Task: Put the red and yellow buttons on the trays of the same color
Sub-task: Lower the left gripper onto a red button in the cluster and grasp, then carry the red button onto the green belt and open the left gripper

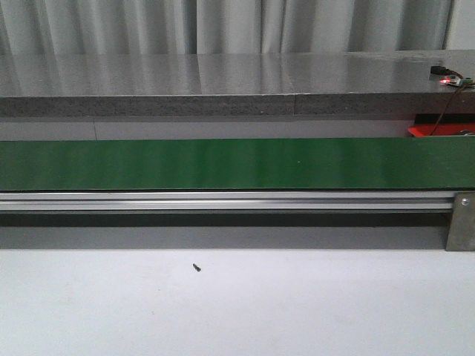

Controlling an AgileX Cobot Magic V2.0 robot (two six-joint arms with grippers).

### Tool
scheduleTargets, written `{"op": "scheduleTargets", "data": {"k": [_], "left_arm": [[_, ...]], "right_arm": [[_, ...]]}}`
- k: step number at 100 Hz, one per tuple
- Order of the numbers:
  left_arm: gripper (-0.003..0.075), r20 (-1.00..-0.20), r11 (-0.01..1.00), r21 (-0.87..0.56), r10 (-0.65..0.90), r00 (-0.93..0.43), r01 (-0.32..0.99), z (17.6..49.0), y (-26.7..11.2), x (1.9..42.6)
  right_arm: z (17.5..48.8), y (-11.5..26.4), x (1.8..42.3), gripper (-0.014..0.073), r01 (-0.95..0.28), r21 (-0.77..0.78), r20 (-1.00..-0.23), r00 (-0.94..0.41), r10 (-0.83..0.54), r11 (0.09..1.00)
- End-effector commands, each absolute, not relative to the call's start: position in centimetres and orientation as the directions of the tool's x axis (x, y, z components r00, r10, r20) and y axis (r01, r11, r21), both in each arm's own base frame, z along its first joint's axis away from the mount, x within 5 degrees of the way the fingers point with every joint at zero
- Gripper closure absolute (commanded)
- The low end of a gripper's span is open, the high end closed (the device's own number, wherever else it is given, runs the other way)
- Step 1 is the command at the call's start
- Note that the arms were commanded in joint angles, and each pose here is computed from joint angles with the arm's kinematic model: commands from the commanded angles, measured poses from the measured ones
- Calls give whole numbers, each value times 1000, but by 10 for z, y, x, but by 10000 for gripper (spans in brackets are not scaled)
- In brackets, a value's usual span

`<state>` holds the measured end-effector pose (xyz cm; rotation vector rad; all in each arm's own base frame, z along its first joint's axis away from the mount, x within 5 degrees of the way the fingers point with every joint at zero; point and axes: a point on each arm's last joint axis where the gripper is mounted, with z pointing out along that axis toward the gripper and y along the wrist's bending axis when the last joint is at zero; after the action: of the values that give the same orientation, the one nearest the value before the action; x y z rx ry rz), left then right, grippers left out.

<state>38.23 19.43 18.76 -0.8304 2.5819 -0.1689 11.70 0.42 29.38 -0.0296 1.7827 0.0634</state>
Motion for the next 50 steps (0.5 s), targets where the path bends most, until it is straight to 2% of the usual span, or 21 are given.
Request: {"op": "scheduleTargets", "data": {"k": [1, 26, 50], "left_arm": [[496, -477, 815, -263, -575, -665, -516, 233, 195, 382], [496, -534, 848, -225, -519, -667, -479, 281, 186, 362], [496, -605, 900, -209, -426, -672, -382, 326, 149, 349]], "right_arm": [[307, 2, 118, 654, -28, 24, -990, -136, 20, 999], [307, 2, 118, 654, -28, 24, -990, -136, 20, 999], [307, 2, 118, 654, -28, 24, -990, -136, 20, 999]]}}
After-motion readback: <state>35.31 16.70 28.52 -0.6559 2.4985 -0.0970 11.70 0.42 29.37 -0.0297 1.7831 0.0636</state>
